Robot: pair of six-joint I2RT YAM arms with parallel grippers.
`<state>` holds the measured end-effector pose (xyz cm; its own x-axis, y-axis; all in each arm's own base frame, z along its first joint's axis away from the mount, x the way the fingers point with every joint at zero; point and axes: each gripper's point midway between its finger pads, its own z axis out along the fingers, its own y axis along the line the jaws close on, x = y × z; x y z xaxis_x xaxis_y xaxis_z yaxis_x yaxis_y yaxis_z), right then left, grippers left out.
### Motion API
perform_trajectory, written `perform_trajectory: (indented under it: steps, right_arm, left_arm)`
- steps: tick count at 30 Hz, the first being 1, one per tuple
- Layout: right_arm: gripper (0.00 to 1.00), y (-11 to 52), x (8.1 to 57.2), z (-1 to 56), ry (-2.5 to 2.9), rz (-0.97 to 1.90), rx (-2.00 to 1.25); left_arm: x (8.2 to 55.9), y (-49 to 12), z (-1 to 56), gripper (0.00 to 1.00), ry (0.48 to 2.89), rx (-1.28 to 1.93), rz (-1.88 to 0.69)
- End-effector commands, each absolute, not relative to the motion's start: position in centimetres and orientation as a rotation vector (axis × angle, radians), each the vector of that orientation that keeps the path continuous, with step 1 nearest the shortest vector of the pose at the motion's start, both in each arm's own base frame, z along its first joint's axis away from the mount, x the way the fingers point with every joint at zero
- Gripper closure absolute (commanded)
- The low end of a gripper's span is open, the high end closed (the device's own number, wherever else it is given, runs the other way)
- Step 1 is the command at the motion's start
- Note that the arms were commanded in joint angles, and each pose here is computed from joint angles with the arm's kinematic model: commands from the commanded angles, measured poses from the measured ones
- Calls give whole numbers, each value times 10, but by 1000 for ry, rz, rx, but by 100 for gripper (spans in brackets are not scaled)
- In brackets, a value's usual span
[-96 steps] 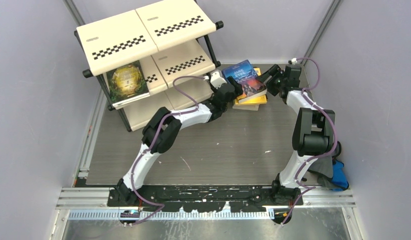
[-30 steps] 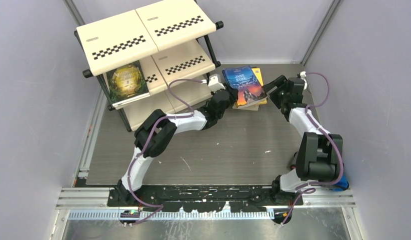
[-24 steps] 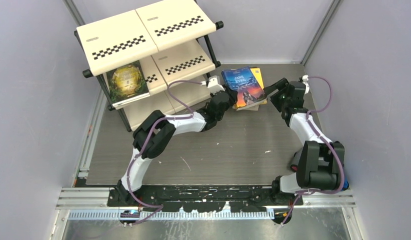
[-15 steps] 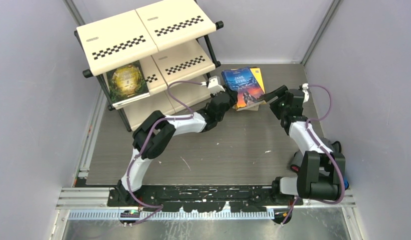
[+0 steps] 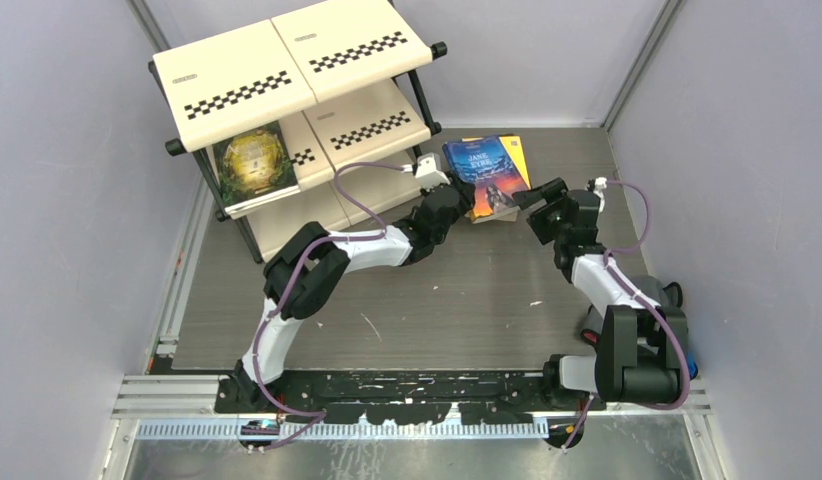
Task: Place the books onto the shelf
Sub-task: Pick up the book from the center of the board.
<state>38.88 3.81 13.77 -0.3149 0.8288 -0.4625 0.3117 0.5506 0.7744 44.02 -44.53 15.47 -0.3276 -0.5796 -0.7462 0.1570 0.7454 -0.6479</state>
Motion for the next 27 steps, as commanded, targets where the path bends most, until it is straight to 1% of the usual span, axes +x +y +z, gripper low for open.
perform_trajectory:
  steps: [1,13,27]
  right_arm:
    - [19,50,402,163,1806,794,861]
    - [19,66,415,148,1846,844,834]
    - [22,78,427,151,1879,919,783]
  left_arm:
    - [436,-447,210,69,1655,-331,-831]
    - [435,-445,209,69,1665,-330,-828]
    - [430,-440,203,69,1698,-302,-801]
